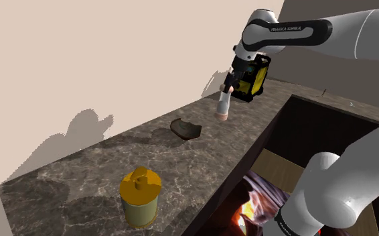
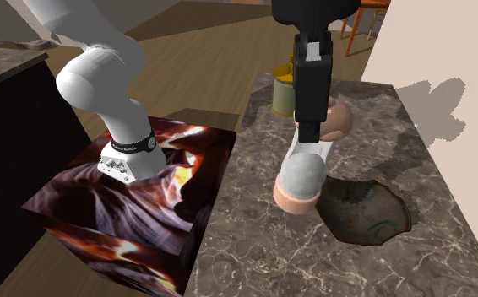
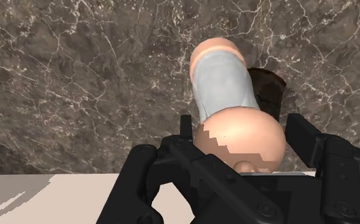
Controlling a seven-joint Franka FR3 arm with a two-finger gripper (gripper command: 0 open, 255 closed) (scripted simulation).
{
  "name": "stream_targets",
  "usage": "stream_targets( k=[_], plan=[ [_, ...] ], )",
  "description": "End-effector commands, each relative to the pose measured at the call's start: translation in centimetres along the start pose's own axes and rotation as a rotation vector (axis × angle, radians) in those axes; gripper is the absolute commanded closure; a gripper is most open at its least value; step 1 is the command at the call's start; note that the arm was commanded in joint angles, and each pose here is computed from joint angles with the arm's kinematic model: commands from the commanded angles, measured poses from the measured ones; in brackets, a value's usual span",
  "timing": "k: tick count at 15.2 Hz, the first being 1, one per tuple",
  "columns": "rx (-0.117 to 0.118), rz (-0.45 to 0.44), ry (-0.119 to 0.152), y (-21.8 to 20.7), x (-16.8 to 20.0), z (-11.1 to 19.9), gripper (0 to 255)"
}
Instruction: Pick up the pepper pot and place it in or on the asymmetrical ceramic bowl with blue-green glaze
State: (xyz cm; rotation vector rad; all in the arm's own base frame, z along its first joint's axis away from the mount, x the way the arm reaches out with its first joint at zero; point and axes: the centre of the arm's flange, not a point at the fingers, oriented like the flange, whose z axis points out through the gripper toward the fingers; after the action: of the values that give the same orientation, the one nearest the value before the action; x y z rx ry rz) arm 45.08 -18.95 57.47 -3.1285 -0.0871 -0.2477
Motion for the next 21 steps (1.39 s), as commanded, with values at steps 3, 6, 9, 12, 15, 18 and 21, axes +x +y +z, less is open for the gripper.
stream_targets(
  k=[3, 6, 9, 12, 15, 18, 21],
  plan=[
    [0.000, 0.000, 0.001, -2.7, 4.4, -0.5, 255],
    [0.000, 0.000, 0.001, -4.8, 7.7, -0.8, 255],
    [0.000, 0.000, 0.001, -6.9, 11.1, -1.2, 255],
    [0.000, 0.000, 0.001, -9.0, 14.4, -1.6, 255],
    [0.000, 0.000, 0.001, -9.4, 14.8, -0.6, 255],
    [0.000, 0.000, 0.001, -9.4, 14.6, 1.0, 255],
    [0.000, 0.000, 0.001, -9.4, 14.3, 2.5, 255]
  ],
)
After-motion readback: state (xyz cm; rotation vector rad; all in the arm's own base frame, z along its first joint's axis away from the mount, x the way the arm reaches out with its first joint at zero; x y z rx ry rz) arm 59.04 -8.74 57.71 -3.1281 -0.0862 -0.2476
